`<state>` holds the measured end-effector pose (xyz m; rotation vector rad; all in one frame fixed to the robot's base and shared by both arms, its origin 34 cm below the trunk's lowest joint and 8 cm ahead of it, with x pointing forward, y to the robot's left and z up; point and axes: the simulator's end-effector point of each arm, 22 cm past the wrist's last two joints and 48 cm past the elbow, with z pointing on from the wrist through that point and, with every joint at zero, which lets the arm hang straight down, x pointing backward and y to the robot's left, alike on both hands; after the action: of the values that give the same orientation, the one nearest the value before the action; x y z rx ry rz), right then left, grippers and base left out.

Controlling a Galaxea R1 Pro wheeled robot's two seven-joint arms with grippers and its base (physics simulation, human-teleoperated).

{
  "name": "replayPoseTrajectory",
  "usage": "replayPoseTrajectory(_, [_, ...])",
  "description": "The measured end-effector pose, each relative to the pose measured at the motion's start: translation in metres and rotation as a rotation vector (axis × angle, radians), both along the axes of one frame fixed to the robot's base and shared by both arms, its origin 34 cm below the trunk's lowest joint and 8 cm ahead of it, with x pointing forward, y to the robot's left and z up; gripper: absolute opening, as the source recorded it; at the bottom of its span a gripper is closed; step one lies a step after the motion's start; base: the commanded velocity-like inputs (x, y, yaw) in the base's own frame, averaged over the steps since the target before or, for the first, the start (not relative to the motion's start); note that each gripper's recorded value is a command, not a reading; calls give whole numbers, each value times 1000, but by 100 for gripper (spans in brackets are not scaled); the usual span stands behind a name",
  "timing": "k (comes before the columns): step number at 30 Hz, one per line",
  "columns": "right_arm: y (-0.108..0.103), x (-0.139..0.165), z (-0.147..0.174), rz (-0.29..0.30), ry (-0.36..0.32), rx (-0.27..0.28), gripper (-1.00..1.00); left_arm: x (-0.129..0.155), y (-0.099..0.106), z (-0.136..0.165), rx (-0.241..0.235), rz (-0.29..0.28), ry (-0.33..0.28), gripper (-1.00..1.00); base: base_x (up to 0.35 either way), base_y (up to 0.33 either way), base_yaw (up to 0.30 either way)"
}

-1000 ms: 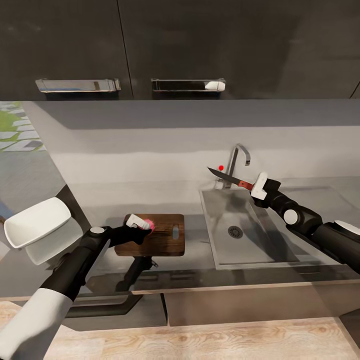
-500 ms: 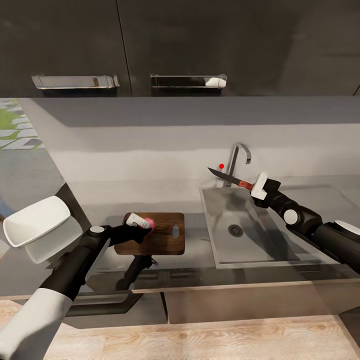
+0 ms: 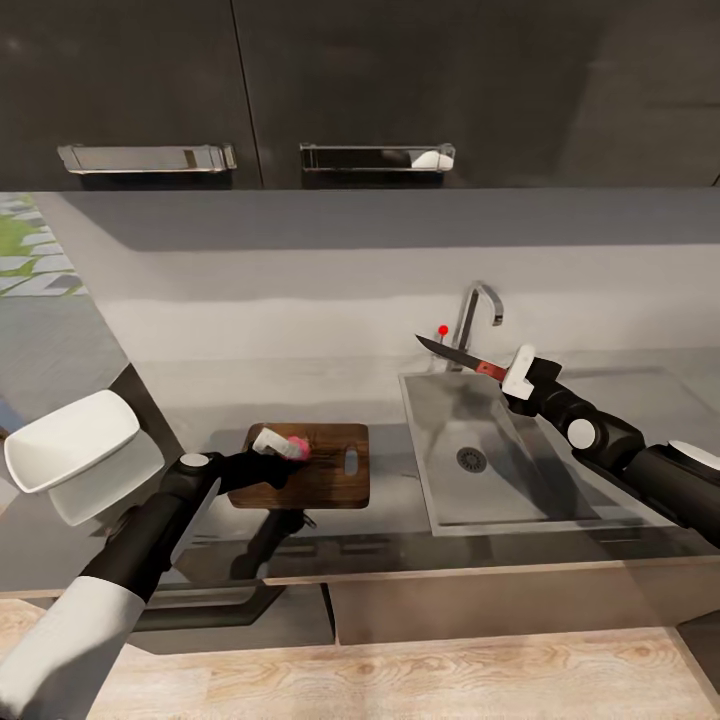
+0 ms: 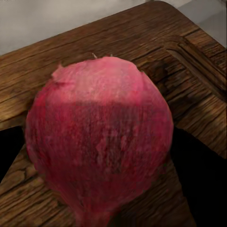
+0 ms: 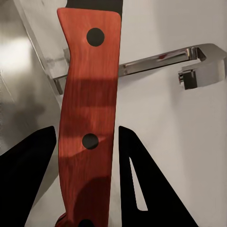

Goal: In the kitchen, take the Vidalia onion out of the sink, dice it on the chopping board with the paring knife, put the diced onion into the bowl on the countertop, then place both the paring knife and the chopping board into the sink.

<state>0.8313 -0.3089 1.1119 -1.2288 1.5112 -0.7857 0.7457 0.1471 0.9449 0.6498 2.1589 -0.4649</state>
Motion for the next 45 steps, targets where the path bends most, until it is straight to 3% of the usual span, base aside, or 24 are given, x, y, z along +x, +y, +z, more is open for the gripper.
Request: replayPoseTrajectory(45, [0,0,0,0,0,0,-100,1,0,2,-2,1,-5,100,0,0,0])
